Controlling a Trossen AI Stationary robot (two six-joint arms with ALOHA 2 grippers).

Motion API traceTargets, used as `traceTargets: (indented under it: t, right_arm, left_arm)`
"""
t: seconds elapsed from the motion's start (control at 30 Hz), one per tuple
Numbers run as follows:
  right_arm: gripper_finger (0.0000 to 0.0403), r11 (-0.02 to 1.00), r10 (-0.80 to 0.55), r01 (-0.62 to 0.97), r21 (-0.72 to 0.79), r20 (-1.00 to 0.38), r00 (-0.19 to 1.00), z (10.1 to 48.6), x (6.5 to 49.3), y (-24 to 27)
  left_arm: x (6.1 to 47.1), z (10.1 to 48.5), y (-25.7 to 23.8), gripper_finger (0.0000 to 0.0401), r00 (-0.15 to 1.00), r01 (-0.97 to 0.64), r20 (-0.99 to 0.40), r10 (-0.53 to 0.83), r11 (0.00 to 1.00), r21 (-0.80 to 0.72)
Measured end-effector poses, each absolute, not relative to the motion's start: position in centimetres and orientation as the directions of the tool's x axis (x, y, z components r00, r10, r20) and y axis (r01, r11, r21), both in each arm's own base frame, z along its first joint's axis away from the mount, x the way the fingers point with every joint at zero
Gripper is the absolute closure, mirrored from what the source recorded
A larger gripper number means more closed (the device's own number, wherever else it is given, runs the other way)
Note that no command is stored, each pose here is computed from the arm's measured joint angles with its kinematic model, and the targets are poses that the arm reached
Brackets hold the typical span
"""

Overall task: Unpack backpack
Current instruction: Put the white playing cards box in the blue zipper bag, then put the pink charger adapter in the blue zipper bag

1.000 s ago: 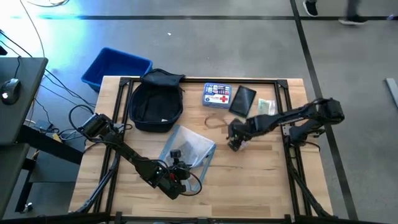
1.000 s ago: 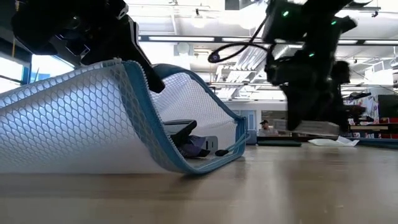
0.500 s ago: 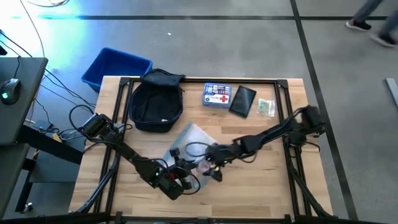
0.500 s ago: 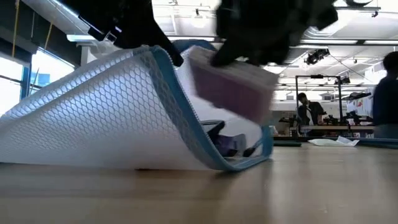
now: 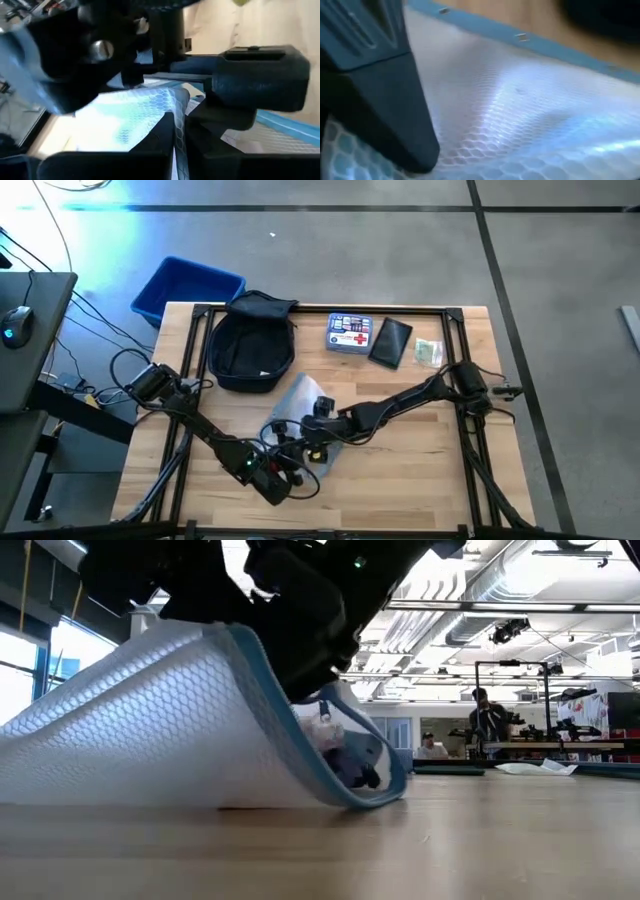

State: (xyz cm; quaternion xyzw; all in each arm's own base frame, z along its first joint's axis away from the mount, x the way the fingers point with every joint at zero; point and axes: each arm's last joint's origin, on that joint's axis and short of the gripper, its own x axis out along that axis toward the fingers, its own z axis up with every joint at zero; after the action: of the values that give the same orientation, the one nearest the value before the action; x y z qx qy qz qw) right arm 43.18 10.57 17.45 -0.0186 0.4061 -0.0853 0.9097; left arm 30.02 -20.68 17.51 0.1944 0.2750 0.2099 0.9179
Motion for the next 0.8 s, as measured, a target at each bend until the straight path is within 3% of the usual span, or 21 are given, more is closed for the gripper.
traceTargets:
  t: [0.23,0.5,0.6,0.7,0.8]
  right_arm:
    - [0.0086,0.935,-0.335,0.163,-0.314,-0.632,0.699,17.9,42.6,13.1]
    - [0.0097,0.907,-0.366,0.095,-0.409,-0.658,0.658,19.0,40.2,15.7]
    - [0.0097,0.935,-0.289,0.012,-0.353,-0.743,0.604,18.9,39.1,16.3]
    - [0.0098,0.978,-0.067,-0.13,-0.166,-0.829,0.555,18.6,38.8,17.3]
    - [0.0109,0.97,0.124,-0.242,-0.014,-0.83,0.544,18.1,39.4,18.1]
  left_arm:
    - [29.8,17.4,-20.3,0.0401,0.74,-0.311,-0.44,0.508,0.839,0.445]
    - [29.8,17.2,-20.5,0.0401,0.74,-0.296,-0.457,0.493,0.849,0.437]
    - [29.8,17.2,-20.5,0.0401,0.739,-0.293,-0.459,0.493,0.849,0.441]
    - [29.8,17.2,-20.5,0.0401,0.74,-0.291,-0.459,0.493,0.848,0.443]
    - [29.8,17.2,-20.5,0.0401,0.74,-0.297,-0.452,0.498,0.845,0.445]
